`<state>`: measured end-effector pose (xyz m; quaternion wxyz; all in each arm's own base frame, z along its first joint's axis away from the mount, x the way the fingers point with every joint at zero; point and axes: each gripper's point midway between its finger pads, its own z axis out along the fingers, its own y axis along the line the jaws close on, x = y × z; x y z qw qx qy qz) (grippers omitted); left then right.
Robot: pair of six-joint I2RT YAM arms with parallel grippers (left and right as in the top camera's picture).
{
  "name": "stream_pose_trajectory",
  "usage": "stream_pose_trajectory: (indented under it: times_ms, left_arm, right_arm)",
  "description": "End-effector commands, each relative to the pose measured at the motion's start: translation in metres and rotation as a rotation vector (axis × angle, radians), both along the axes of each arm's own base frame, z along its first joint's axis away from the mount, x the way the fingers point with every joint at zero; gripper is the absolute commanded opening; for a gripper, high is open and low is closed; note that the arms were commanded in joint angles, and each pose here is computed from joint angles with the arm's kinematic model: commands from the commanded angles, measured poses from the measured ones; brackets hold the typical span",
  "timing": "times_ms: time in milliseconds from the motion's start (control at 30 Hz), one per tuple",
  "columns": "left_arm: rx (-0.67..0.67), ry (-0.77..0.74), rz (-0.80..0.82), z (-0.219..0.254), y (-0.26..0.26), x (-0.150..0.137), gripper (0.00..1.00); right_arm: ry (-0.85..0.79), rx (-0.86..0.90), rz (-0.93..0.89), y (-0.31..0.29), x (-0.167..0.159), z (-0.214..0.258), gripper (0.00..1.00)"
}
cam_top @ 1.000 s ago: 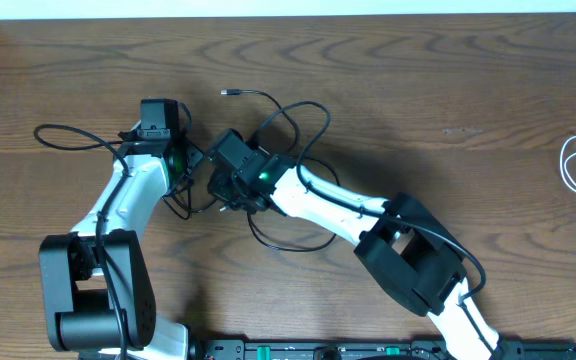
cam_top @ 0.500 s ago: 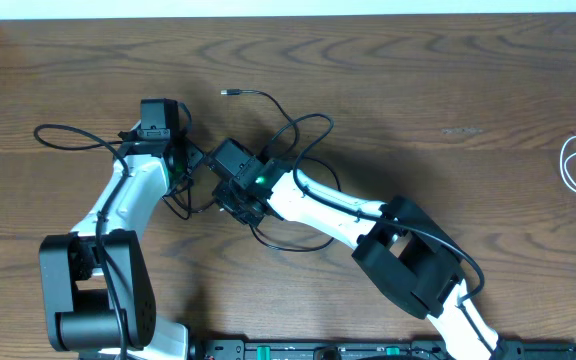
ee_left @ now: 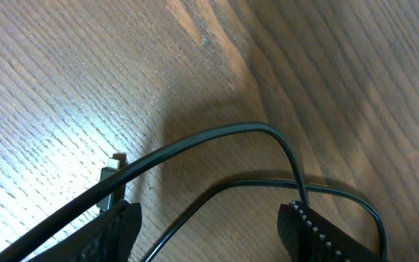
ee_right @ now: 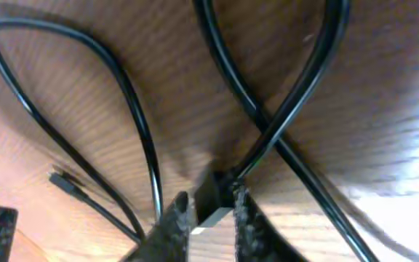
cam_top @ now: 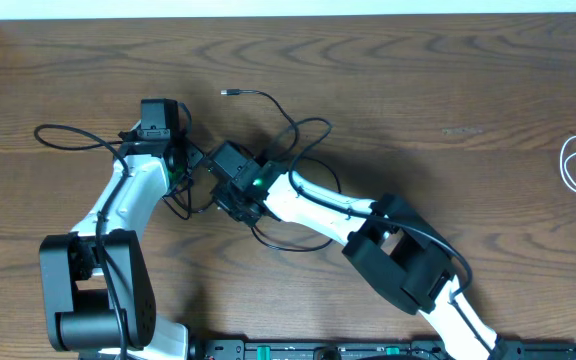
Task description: Untangle cables
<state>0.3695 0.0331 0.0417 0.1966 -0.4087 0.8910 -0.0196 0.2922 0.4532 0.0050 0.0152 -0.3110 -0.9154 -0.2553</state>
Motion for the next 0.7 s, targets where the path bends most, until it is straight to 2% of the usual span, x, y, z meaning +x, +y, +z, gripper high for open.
stream_pose_trajectory:
  times_ms: [0,67,233,433,667]
  left_arm:
    - [0.001,-0.011,0.006,0.004,0.001,0.003,0.65]
    - [0.001,-0.011,0.006,0.004,0.001,0.003,0.65]
    - [0.001,-0.010,0.006,0.004,0.001,0.003,0.65]
    - [0.001,-0.011,0.006,0.004,0.001,0.003,0.65]
    - [0.001,-0.011,0.006,0.004,0.001,0.003,0.65]
  right_arm:
    - [0.085,-0.044,-0.008,-0.012,-0.007,-0.035,0.06]
    - [0.071,-0.047,0.009,-0.015,-0.002,-0.035,0.01]
    - [0.043,-0.027,0.075,-0.021,0.009,-0.029,0.01]
    - [-0.044,0.001,0.162,-0.032,0.029,0.004,0.01]
    - [-0.311,-0.035,0.407,-0.036,0.043,0.054,0.01]
